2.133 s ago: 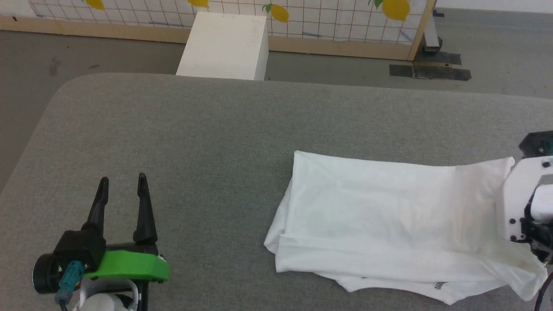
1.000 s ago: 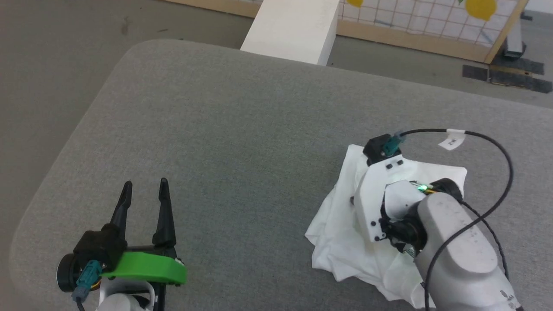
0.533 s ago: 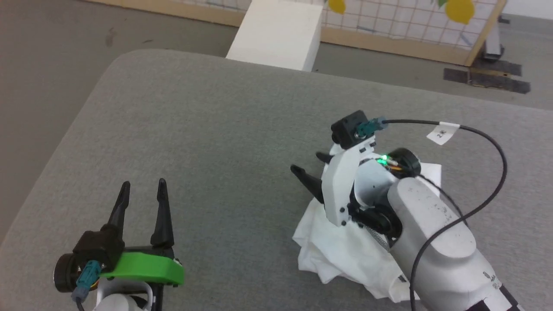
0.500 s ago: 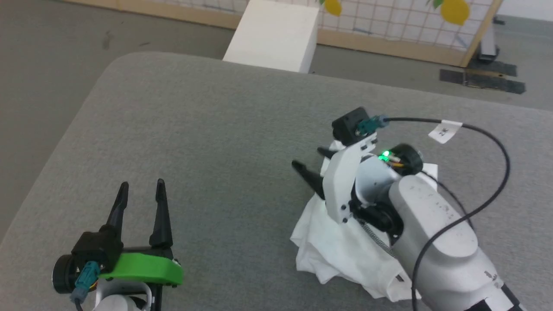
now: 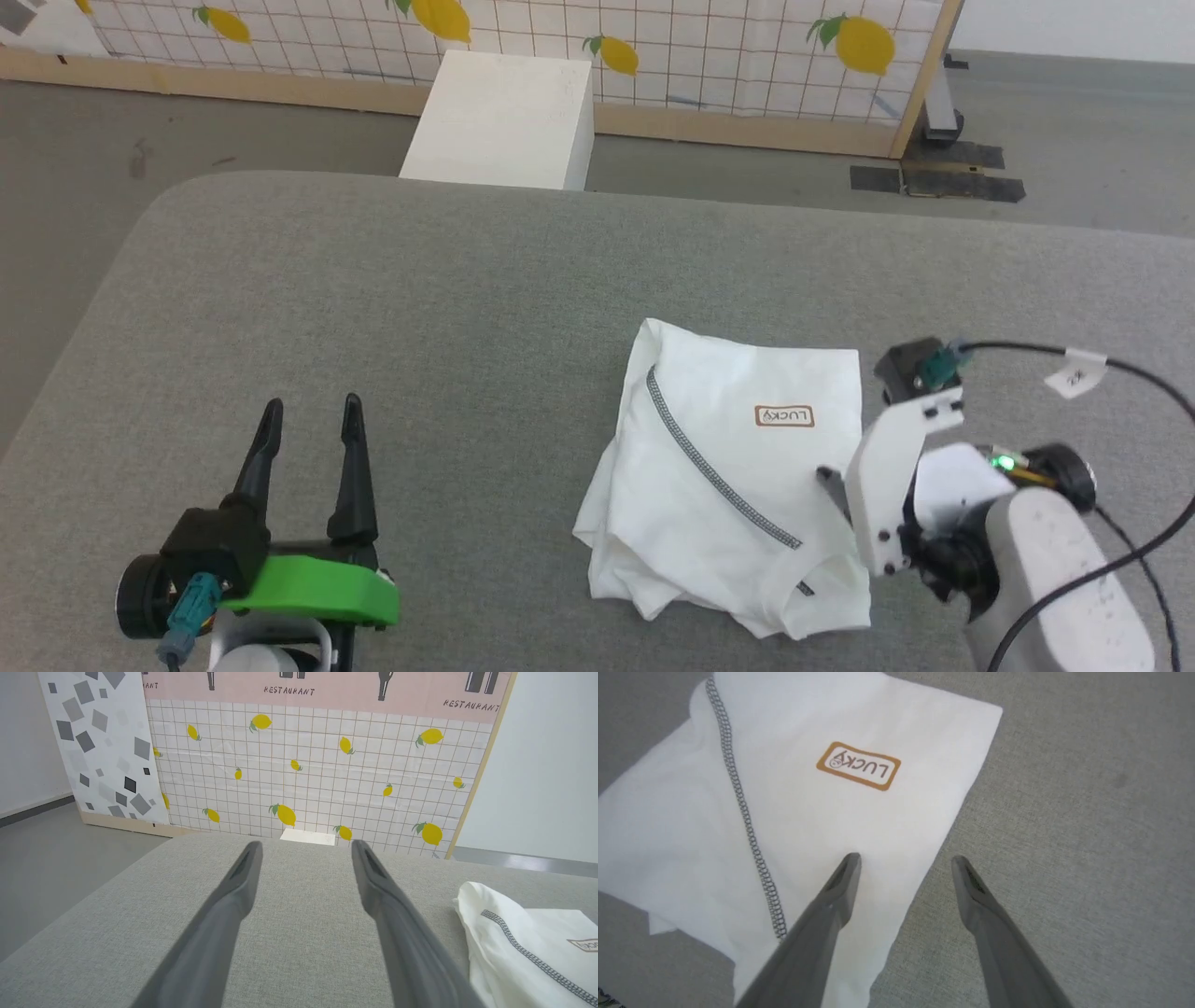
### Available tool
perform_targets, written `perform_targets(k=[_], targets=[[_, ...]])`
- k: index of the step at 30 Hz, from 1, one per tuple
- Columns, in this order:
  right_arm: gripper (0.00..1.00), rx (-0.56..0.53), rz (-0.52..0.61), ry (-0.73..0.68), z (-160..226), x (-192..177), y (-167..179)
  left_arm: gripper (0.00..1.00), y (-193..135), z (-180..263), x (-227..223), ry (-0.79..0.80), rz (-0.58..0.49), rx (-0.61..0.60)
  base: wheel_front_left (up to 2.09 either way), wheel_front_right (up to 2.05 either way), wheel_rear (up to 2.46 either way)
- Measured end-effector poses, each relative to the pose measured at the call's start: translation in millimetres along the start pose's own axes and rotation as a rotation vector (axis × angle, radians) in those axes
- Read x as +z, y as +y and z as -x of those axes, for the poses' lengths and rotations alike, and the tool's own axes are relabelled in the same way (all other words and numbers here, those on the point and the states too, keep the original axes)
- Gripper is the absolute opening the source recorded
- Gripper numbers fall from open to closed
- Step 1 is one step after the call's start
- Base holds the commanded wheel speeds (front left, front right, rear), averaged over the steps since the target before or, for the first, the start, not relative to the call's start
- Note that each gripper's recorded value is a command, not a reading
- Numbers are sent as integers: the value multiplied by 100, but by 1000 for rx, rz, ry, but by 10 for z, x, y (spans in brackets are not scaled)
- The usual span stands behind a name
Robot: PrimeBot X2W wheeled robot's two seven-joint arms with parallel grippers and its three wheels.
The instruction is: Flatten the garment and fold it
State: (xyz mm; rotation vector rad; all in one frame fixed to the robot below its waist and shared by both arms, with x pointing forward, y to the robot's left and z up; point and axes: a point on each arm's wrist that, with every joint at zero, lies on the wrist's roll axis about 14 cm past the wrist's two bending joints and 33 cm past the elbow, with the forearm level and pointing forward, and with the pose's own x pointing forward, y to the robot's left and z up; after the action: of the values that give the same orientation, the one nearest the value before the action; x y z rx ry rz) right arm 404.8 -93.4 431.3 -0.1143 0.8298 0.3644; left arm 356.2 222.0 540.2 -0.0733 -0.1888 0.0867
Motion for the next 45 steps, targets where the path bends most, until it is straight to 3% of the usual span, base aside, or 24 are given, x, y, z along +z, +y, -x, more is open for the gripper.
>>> perform_targets(k=[10,11,12,13,18,23,27,35,36,45], targets=[[100,2,-6,143,-261,-496,93,100,59,24,-119,39,-6,20,0,0,0],[84,5,-6,146,-280,-505,98,100,67,25,-132,43,-7,23,0,0,0],[33,5,-7,138,-293,-490,94,100,72,25,-141,46,-8,24,0,0,0],[0,6,-7,132,-306,-476,93,100,72,21,-151,49,-8,24,0,0,0],[0,28,53,107,-292,-396,147,100,20,-45,-168,47,1,10,0,0,0],[0,5,171,83,-105,-320,-65,100,-175,-195,-151,28,17,-45,0,0,0],[0,-88,253,89,176,-278,-557,100,-447,-352,-200,27,40,-119,0,0,0],[0,-325,276,142,821,-342,-1623,100,-1140,-715,-267,3,97,-300,0,0,0],[0,-387,284,185,940,-421,-1878,100,-1250,-781,-323,8,111,-328,0,0,0],[0,-596,213,321,1154,-692,-2792,100,-1340,-1018,-772,72,94,-377,0,0,0]])
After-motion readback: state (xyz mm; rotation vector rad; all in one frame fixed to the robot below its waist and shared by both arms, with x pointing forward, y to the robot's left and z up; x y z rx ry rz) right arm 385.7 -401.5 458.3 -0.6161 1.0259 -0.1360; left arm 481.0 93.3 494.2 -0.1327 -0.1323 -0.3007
